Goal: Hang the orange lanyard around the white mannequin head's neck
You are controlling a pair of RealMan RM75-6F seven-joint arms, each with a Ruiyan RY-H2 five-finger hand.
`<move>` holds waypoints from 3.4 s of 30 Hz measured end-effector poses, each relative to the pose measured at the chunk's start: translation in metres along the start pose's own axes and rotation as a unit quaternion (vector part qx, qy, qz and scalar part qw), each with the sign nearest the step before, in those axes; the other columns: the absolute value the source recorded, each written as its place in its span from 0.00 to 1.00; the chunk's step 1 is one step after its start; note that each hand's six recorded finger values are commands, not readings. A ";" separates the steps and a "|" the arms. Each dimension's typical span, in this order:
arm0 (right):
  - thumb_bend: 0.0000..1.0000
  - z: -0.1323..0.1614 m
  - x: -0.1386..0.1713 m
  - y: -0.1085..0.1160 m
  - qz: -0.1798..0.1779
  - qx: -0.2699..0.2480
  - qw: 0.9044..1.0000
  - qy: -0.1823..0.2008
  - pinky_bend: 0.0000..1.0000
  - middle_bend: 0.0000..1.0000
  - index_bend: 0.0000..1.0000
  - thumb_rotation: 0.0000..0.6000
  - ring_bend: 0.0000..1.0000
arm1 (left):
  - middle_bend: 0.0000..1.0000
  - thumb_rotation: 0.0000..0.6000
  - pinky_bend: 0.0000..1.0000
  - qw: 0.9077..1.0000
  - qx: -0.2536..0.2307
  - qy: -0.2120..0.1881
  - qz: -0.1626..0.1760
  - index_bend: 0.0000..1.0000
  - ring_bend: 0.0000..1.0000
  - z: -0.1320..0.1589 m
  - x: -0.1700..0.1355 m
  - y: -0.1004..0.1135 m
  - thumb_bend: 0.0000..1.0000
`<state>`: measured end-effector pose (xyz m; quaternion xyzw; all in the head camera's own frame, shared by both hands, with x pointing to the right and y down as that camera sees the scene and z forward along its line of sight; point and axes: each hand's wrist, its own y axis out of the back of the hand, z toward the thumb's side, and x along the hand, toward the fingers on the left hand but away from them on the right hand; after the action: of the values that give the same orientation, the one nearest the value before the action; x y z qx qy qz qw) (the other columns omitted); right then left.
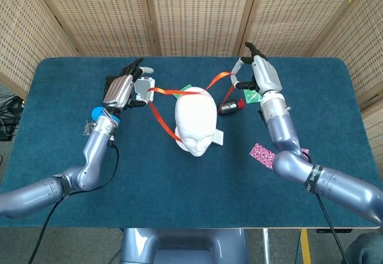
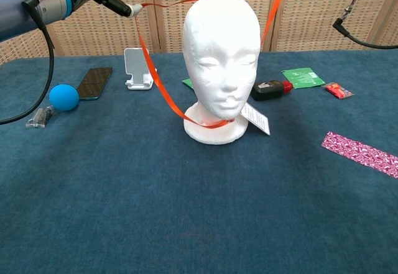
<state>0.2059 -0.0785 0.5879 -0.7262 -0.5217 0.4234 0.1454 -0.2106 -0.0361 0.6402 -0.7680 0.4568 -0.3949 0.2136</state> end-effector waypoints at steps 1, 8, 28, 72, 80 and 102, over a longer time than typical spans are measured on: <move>0.36 -0.002 -0.002 -0.001 0.001 0.005 1.000 -0.003 0.00 0.07 0.39 1.00 0.00 | 0.00 1.00 0.00 1.000 0.000 0.000 -0.001 0.00 0.00 -0.001 0.000 0.000 0.26; 0.07 -0.018 -0.012 -0.001 -0.011 0.030 0.999 -0.023 0.00 0.01 0.16 1.00 0.00 | 0.00 1.00 0.00 1.000 -0.001 -0.002 0.010 0.00 0.00 -0.009 0.002 0.007 0.04; 0.42 -0.076 0.032 0.065 -0.071 0.094 0.992 -0.051 0.04 0.31 0.20 1.00 0.17 | 0.00 0.90 0.00 0.994 0.068 -0.014 0.087 0.00 0.00 -0.051 -0.048 0.074 0.00; 0.86 -0.181 0.154 -0.089 0.215 0.359 0.906 0.062 0.96 0.73 0.12 1.00 0.74 | 0.00 1.00 0.00 0.976 0.174 0.076 0.108 0.00 0.00 -0.138 -0.231 0.084 0.00; 0.86 -0.174 0.132 -0.109 0.230 0.355 0.905 0.049 0.96 0.73 0.09 1.00 0.74 | 0.00 1.00 0.00 0.976 0.173 0.081 0.104 0.00 0.00 -0.142 -0.229 0.083 0.00; 0.86 -0.162 0.107 -0.159 0.259 0.361 0.894 0.052 0.96 0.73 0.12 1.00 0.74 | 0.00 1.00 0.00 0.976 0.173 0.092 0.097 0.00 0.00 -0.150 -0.222 0.081 0.00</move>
<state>0.2394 0.1189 0.7388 -0.7544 -0.1180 0.5668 0.3093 -0.4341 0.1225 0.5824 -0.6315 0.4719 -0.5144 0.3374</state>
